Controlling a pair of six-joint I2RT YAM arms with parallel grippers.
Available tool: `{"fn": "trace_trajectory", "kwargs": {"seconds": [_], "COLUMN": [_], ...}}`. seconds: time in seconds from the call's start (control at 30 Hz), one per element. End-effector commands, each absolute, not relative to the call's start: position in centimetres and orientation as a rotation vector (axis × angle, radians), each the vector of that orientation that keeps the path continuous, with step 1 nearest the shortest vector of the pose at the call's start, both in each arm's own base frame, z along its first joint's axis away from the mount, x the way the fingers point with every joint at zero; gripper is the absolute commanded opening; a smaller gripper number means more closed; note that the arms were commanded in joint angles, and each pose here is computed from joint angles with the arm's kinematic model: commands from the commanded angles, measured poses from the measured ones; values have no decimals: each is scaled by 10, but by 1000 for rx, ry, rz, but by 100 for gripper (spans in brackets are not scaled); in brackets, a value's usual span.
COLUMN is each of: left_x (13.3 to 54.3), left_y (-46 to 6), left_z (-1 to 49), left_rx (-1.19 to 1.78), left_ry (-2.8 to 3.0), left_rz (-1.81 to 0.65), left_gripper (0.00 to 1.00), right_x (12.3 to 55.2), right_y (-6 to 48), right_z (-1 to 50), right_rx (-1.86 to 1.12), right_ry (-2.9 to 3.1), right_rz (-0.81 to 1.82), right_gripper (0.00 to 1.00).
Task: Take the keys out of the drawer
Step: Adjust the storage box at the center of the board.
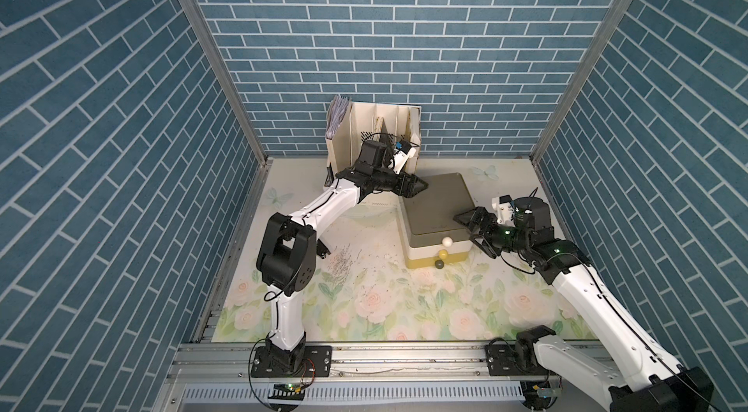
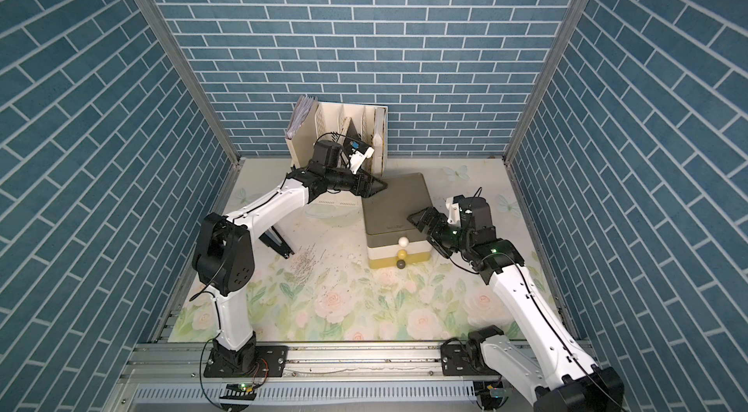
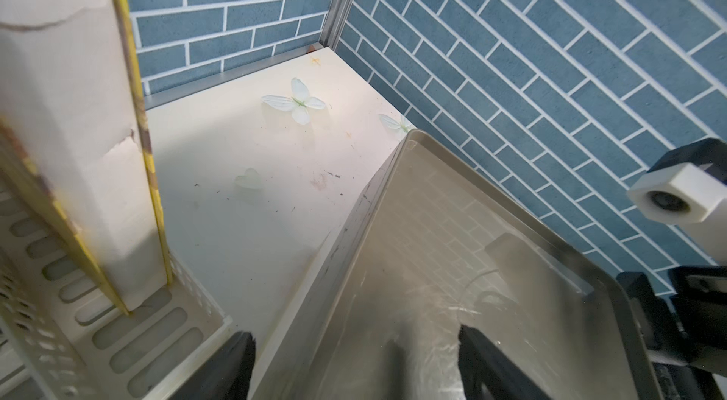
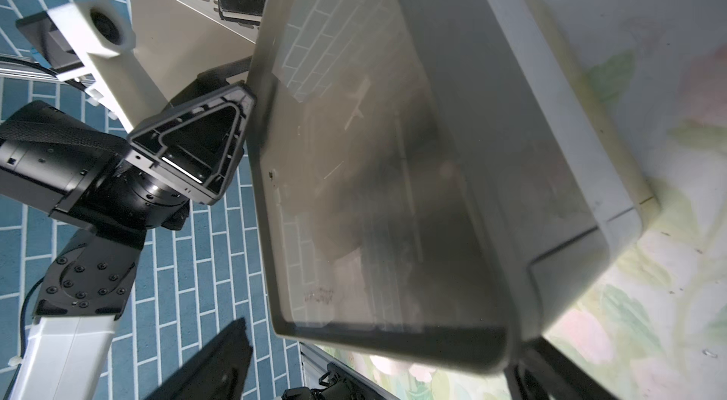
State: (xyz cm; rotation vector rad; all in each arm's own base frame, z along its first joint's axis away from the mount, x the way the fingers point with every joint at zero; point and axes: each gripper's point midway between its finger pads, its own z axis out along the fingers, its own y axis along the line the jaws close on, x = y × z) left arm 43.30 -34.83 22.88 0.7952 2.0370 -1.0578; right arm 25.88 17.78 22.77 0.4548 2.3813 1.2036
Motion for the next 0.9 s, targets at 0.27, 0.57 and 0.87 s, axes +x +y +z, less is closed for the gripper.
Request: {"fn": "trace_trajectory", "kwargs": {"seconds": [0.27, 0.57, 0.87], "left_x": [405, 399, 396], "left_y": [-355, -353, -351], "left_z": [225, 224, 221], "left_rx": [893, 899, 905], "left_ry": [2052, 2059, 2073], "left_rz": [-1147, -1156, -1152], "left_gripper": [78, 78, 79], "right_x": [290, 307, 326], "right_y": [182, 182, 177], "right_z": [251, 257, 268], "right_rx": [401, 366, 330], "right_ry": [2276, 2266, 2260], "right_rz": [1172, 1112, 1018], "right_gripper": [100, 100, 100]}}
